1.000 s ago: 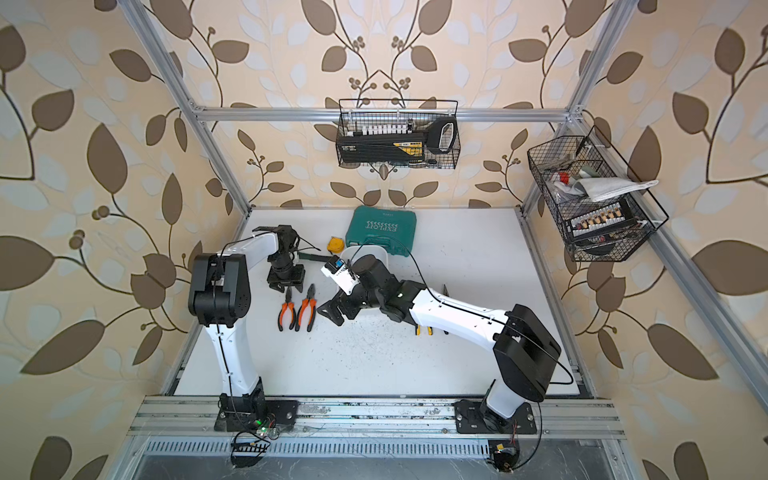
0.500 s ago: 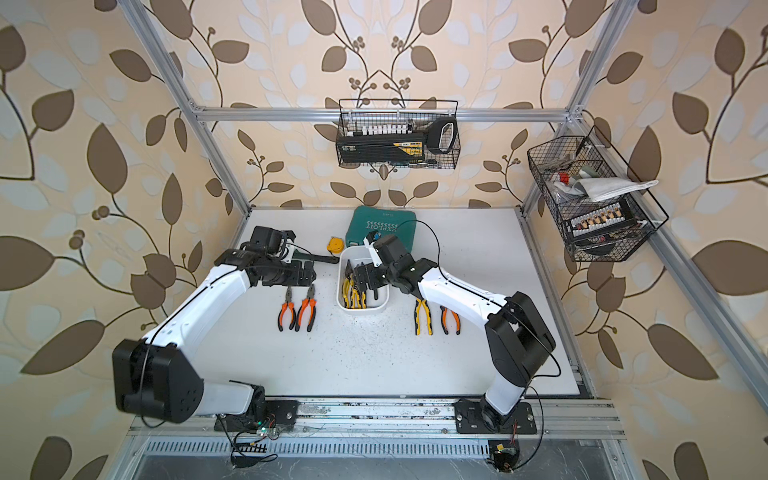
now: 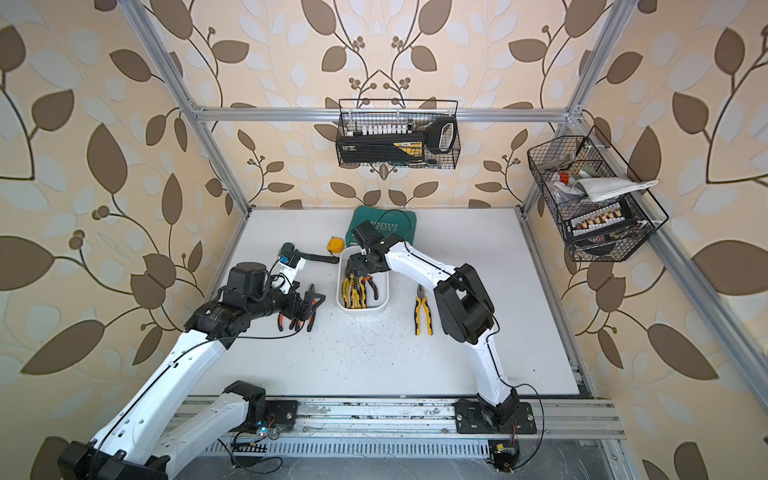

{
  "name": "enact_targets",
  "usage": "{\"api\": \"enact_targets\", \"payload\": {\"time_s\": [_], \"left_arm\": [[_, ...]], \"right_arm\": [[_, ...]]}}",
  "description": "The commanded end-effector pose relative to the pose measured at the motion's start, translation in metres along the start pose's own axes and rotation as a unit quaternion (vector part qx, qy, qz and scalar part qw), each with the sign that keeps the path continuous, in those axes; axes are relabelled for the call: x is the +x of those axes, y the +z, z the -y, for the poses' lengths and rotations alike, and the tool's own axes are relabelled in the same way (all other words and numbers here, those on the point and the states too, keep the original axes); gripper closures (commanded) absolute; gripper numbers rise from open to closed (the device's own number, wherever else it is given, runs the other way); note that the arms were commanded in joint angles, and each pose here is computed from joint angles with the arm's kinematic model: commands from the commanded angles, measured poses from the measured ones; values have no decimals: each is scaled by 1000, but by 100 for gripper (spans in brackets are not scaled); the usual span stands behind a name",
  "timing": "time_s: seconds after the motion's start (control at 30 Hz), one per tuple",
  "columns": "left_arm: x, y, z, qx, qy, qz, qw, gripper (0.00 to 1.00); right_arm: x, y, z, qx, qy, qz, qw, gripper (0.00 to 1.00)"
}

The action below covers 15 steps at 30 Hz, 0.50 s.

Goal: Take the pliers out of the storage box
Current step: Pick up the pliers from the storage box.

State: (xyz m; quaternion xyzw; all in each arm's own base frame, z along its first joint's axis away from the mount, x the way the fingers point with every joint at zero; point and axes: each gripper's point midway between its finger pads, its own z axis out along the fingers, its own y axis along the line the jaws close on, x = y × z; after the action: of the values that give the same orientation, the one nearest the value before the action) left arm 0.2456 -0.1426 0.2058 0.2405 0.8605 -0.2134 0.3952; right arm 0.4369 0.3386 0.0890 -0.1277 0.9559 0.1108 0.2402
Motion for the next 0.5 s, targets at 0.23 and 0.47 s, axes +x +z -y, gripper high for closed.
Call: {"api": "enact_targets", "payload": {"time_s": [0.23,0.47], "left_arm": [[-4,-1,24,62,76,32,995,1],[1,1,24,63,81,31,994,1]], "right_arm": [[4,43,3,72,-8,-44,996,25],[8,40,1,66,-4,-52,996,34]]}}
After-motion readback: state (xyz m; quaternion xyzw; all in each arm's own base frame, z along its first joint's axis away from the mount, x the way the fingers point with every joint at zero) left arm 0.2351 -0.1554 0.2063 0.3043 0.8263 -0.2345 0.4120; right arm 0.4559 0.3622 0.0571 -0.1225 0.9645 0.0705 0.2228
